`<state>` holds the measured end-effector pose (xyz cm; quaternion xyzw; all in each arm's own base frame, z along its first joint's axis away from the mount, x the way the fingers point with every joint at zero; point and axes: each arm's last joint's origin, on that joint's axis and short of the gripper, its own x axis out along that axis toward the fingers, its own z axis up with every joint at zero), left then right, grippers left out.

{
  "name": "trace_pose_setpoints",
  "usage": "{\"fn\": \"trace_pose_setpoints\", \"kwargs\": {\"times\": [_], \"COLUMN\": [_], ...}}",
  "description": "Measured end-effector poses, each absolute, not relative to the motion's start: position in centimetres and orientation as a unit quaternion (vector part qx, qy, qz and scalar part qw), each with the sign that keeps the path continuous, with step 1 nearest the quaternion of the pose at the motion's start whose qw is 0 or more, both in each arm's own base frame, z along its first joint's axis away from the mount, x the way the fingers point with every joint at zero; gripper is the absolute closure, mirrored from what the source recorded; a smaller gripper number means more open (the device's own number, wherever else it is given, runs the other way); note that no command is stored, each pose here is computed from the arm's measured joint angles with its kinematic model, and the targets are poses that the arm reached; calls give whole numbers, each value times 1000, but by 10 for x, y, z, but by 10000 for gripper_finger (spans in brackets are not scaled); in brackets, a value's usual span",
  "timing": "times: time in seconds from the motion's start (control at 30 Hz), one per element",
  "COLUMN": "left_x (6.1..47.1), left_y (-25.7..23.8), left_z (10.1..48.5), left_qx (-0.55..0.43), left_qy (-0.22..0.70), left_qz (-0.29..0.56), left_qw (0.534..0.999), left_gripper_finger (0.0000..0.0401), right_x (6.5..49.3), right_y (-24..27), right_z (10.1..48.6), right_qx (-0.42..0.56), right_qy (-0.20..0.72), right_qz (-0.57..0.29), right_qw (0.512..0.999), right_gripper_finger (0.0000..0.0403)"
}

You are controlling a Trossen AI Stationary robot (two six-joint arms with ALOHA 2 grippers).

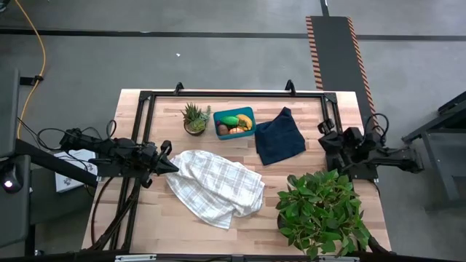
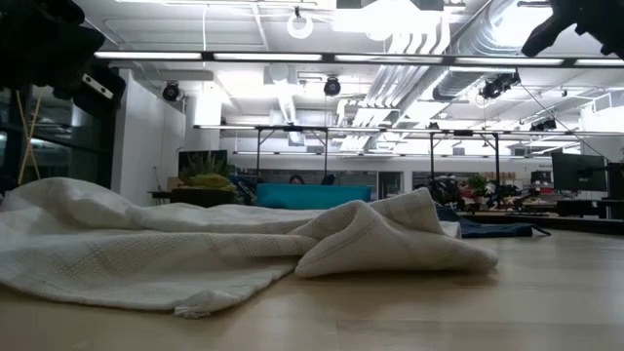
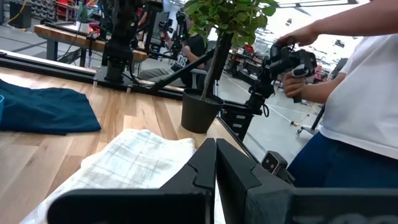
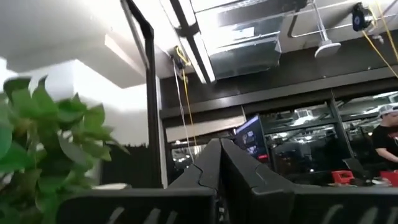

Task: Pick and placing Produce into tupperware
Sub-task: Return to Home Position

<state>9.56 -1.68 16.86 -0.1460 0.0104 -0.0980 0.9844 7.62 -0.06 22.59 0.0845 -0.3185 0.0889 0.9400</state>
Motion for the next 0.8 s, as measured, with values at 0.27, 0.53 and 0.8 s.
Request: {"fn": "trace_pose_setpoints", "kwargs": {"times": [0.27, 0.53, 0.8], "left_x": [96, 96, 96], "left_y": [-17, -17, -17], "left_z": [169, 169, 169], "left_qx": [-146, -146, -146], "left_qy": [10, 10, 10], "left_qz": [-98, -98, -98], "left_qw": [984, 984, 984], "left_gripper_finger": [400, 400, 400], "right_x": [83, 90, 94], "right_y": [-1, -2, -3], "right_z": [217, 203, 191], "right_qx": [10, 8, 5], "right_qy": [-270, -192, -132], "right_qz": [66, 53, 39], "right_qw": [960, 980, 990], "right_gripper_finger": [403, 403, 403]}}
